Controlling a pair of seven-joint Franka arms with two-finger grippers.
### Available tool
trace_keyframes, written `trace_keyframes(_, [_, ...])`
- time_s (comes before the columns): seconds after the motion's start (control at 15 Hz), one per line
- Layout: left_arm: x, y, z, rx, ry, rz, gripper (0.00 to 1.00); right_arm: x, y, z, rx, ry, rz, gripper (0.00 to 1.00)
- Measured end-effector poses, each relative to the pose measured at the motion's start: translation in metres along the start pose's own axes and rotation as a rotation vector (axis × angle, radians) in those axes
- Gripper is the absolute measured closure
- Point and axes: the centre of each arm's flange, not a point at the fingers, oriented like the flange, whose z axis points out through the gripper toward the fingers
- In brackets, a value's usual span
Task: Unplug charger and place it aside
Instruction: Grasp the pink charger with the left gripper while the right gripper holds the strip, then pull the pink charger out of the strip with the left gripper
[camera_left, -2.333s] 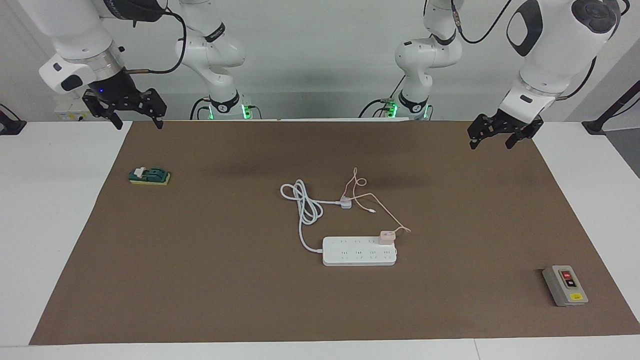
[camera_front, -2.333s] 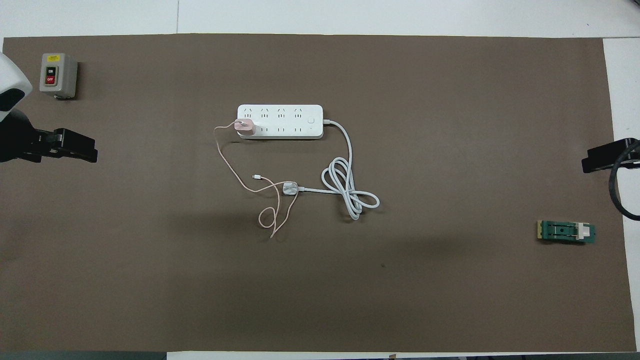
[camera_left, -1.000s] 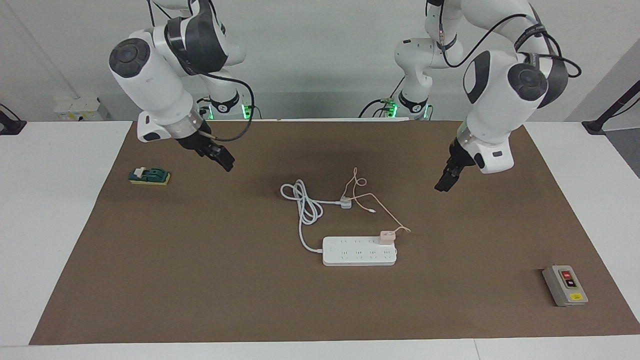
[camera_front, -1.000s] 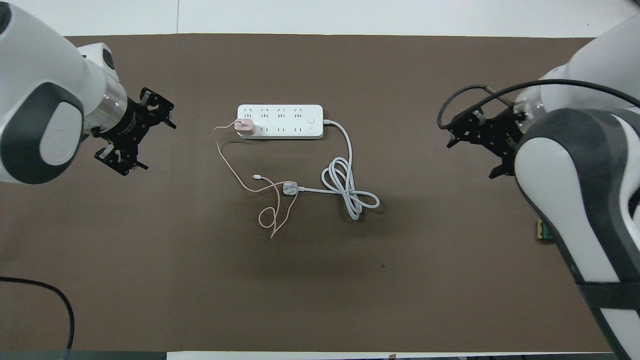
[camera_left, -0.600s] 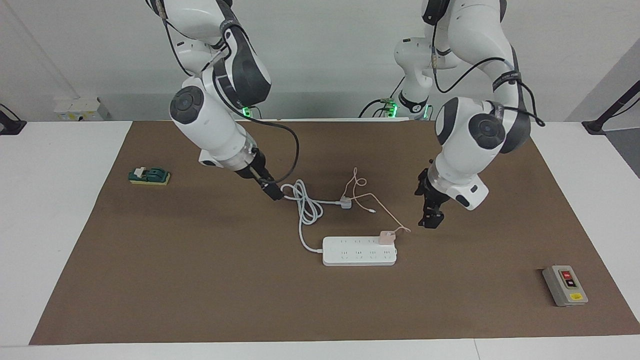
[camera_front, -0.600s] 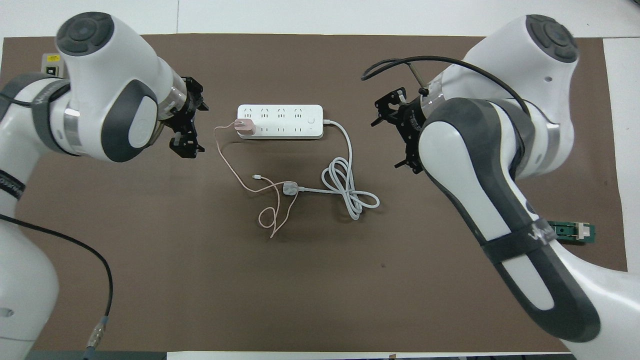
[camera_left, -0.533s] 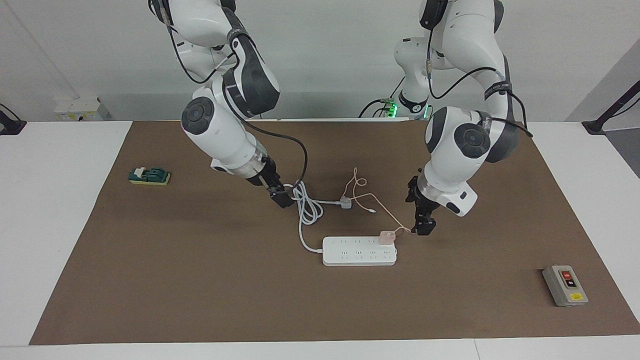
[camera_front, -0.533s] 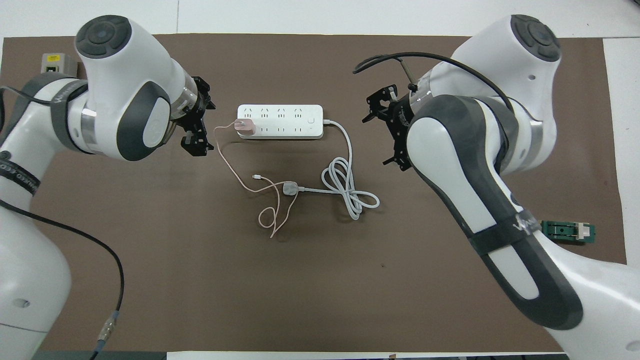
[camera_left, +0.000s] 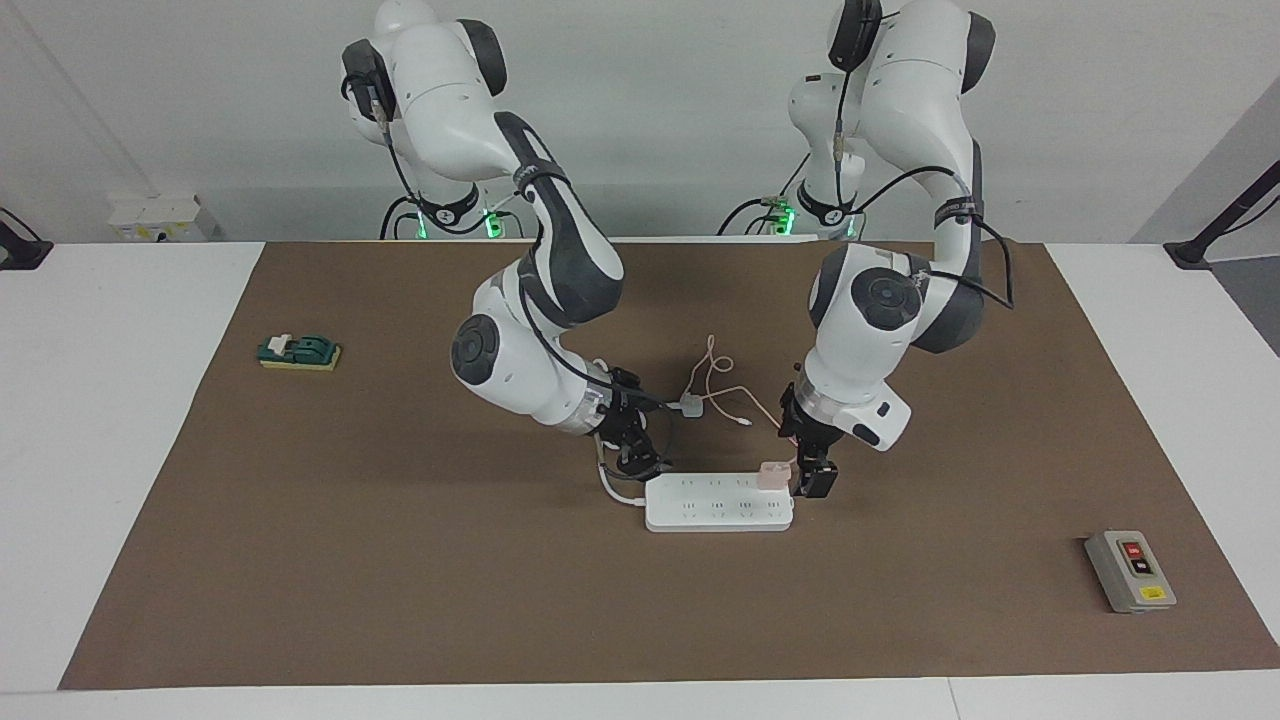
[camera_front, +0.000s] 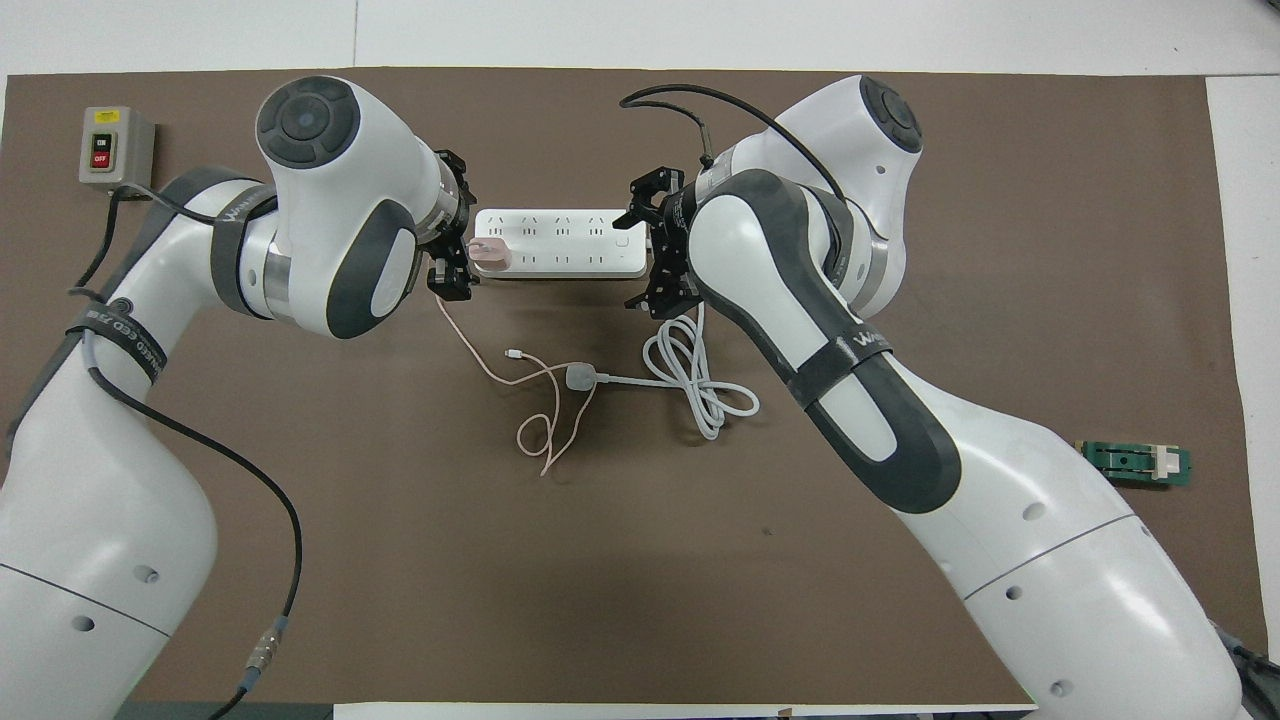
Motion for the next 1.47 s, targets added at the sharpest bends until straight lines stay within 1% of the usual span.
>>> trace_keyframes(0.07, [-0.002, -0.002, 0.008, 0.001, 0.002, 0.003, 0.00, 0.005, -0.005, 0.011, -0.001, -0.016, 0.016, 0.00])
trace_keyframes(0.13, [-0.002, -0.002, 0.016, 0.000, 0.004, 0.004, 0.00, 0.011, -0.014, 0.031, -0.004, -0.026, 0.036, 0.00])
trace_keyframes(0.2, [-0.002, -0.002, 0.019, 0.001, 0.006, 0.005, 0.00, 0.015, -0.022, 0.042, 0.002, -0.026, 0.045, 0.00])
trace_keyframes(0.33, [-0.001, -0.005, 0.025, 0.009, 0.011, 0.007, 0.00, 0.021, -0.031, 0.055, 0.018, -0.024, 0.048, 0.00])
trace_keyframes(0.47, [-0.001, -0.009, 0.031, 0.008, 0.017, 0.014, 0.03, 0.024, -0.037, 0.059, 0.030, -0.024, 0.046, 0.00])
trace_keyframes(0.53, [-0.002, -0.010, 0.034, 0.009, 0.019, 0.018, 0.12, 0.023, -0.039, 0.058, 0.037, -0.025, 0.042, 0.00])
trace_keyframes(0.6, [-0.004, -0.012, 0.036, 0.008, 0.019, 0.022, 0.19, 0.022, -0.041, 0.057, 0.047, -0.026, 0.039, 0.00])
trace_keyframes(0.67, [-0.006, -0.013, 0.037, 0.008, 0.019, 0.025, 0.19, 0.022, -0.043, 0.056, 0.056, -0.026, 0.035, 0.00])
trace_keyframes(0.73, [-0.007, -0.013, 0.037, 0.007, 0.018, 0.027, 0.21, 0.023, -0.044, 0.057, 0.062, -0.026, 0.030, 0.00])
trace_keyframes(0.8, [-0.008, -0.014, 0.037, 0.005, 0.017, 0.026, 0.22, 0.025, -0.046, 0.059, 0.070, -0.024, 0.025, 0.00])
trace_keyframes(0.87, [-0.008, -0.013, 0.036, 0.003, 0.017, 0.025, 0.30, 0.028, -0.047, 0.061, 0.079, -0.021, 0.022, 0.00])
trace_keyframes(1.07, [-0.007, -0.010, 0.034, -0.021, 0.013, 0.025, 0.67, 0.037, -0.048, 0.071, 0.080, -0.014, 0.011, 0.00])
trace_keyframes(1.13, [-0.007, -0.010, 0.034, -0.022, 0.014, 0.026, 0.69, 0.038, -0.048, 0.073, 0.079, -0.013, 0.002, 0.00])
trace_keyframes(1.33, [-0.008, -0.010, 0.034, -0.025, 0.020, 0.034, 0.69, 0.040, -0.049, 0.076, 0.087, -0.009, -0.009, 0.00])
trace_keyframes(1.4, [-0.009, -0.011, 0.034, -0.025, 0.022, 0.037, 0.69, 0.039, -0.049, 0.077, 0.087, -0.007, -0.010, 0.07])
trace_keyframes(1.47, [-0.009, -0.011, 0.034, -0.025, 0.023, 0.038, 0.69, 0.039, -0.049, 0.077, 0.087, -0.007, -0.009, 0.07])
